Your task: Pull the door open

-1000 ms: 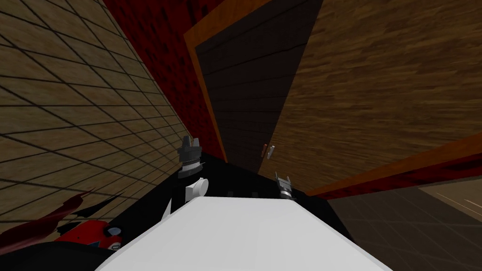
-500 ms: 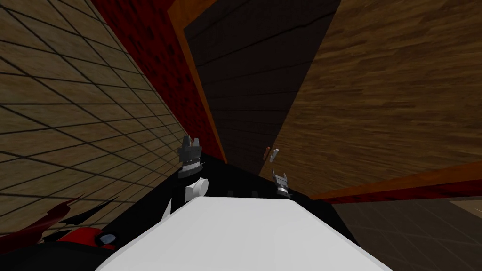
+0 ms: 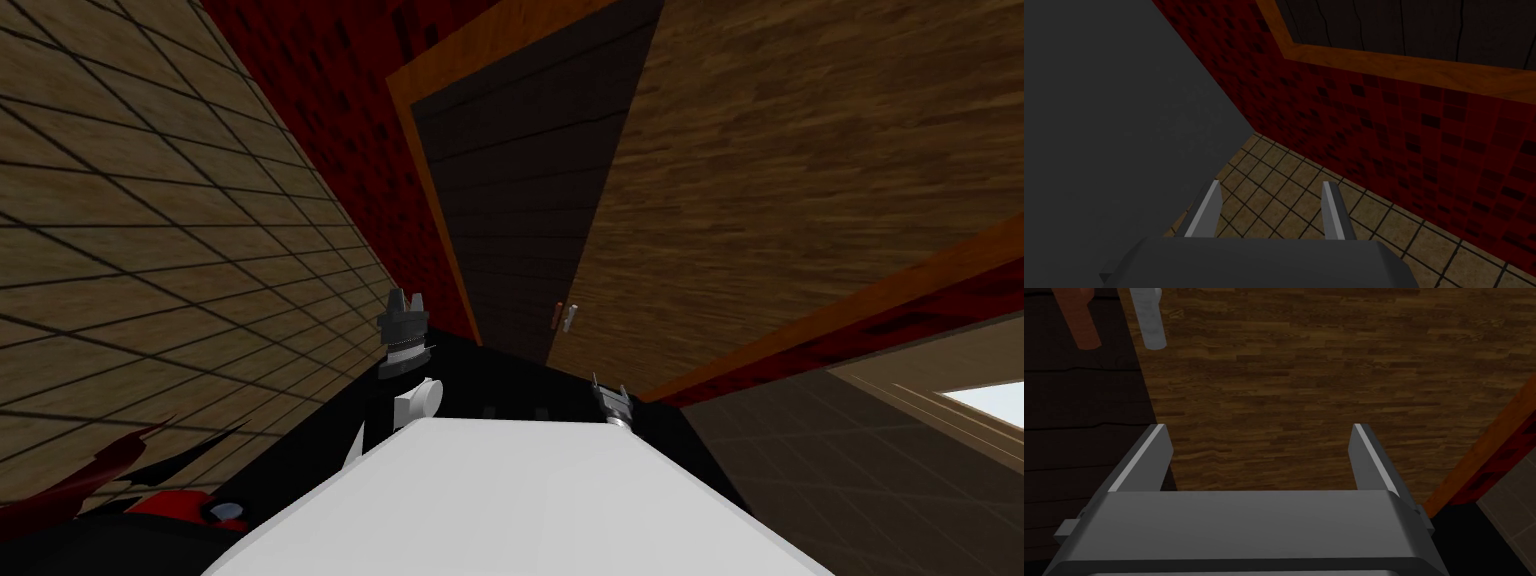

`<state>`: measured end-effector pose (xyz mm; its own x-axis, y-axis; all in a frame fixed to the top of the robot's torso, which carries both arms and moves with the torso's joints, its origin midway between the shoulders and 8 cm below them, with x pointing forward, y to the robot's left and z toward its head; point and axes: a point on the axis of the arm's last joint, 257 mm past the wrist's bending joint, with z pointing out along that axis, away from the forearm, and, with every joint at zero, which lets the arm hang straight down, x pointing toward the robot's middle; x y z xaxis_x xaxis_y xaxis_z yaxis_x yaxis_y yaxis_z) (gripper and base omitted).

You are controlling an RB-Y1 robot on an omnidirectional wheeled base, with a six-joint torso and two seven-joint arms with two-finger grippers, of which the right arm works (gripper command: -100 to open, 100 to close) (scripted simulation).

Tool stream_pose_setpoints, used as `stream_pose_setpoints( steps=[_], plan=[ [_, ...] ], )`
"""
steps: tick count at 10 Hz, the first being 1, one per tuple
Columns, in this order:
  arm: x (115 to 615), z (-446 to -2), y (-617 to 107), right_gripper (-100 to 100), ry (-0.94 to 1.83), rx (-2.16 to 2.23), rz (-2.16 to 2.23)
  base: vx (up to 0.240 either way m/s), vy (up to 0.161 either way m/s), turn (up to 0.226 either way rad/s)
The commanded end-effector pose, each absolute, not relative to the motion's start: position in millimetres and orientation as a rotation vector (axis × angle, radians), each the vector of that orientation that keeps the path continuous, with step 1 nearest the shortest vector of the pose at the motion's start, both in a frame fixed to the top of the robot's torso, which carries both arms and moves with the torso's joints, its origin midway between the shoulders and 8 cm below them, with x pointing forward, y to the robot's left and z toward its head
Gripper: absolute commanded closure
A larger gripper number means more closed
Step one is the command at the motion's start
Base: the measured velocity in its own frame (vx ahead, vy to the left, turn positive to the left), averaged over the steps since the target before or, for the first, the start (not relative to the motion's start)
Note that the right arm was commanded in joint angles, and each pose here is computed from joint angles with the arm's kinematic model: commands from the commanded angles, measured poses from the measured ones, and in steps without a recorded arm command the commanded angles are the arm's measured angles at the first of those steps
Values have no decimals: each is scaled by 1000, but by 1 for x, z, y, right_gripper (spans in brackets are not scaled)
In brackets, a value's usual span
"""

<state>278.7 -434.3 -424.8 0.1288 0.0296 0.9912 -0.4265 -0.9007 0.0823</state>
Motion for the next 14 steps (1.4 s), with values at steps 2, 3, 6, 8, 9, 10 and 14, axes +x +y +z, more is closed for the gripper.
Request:
stream_pose_setpoints(
  steps=[2, 3, 6, 8, 9, 10, 14],
  plan=[
    [262, -433, -453, -100, -389, 2071, 1778, -98, 17, -48],
    [244, -438, -471, -100, -396, 2071, 1727, -88, 8, -105],
    [231, -441, -484, -100, -401, 2070, 1691, -61, 10, -38],
    [210, -444, -505, -100, -409, 2065, 1638, -81, 11, -75],
    [189, -444, -529, -100, -419, 2056, 1583, -75, 10, -78],
    [184, -441, -545, -100, -431, 2043, 1568, 29, -9, -3],
    [208, -434, -539, -100, -437, 2035, 1624, 167, -18, 88]
  ],
)
